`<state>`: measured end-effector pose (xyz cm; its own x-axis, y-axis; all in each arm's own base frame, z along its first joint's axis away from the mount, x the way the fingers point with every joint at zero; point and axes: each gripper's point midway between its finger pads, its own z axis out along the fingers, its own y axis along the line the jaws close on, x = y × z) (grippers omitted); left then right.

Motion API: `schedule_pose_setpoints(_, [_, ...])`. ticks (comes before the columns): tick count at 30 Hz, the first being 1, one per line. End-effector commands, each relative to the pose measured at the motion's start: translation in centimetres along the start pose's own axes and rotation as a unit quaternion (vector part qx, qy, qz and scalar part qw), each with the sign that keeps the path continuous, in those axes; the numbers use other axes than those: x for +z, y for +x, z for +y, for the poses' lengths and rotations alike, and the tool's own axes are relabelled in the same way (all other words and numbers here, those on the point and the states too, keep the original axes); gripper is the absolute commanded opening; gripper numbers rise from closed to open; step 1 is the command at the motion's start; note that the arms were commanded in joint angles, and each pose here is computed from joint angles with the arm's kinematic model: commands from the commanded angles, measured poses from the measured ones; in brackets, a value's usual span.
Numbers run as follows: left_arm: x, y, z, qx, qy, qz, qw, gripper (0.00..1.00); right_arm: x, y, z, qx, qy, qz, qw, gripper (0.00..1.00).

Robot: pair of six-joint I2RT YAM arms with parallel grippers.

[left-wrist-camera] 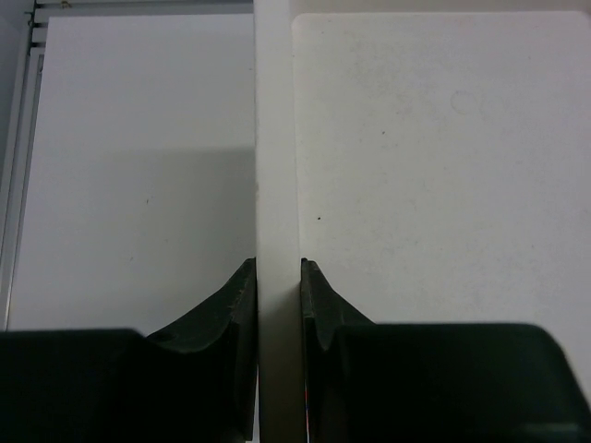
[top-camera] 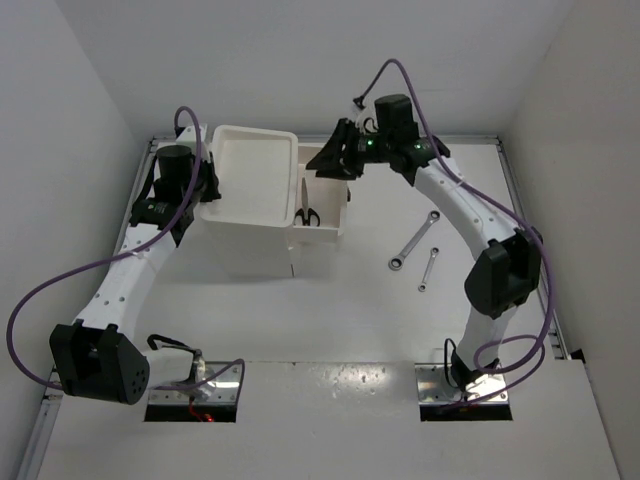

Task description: Sort the tools into containers

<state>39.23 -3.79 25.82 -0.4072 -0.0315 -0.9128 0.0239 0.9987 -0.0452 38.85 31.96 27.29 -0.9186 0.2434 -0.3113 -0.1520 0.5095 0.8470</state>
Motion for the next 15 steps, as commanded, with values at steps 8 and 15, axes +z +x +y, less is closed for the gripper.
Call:
schedule_pose_setpoints(8, [0.0, 0.5, -1.0, -0.013, 0.023, 0.003, 1.0, 0.0, -11.6, -8.0, -6.1, -0.148, 0.048, -0.103, 0.982, 0.33])
schedule_pose_setpoints(15, [-0.3, 0.9, -1.3, -0.03, 0.027, 0.008, 0.999, 0.0, -9.5, -2.7, -15.2, -0.099, 0.12, -0.026, 0.988, 0.23])
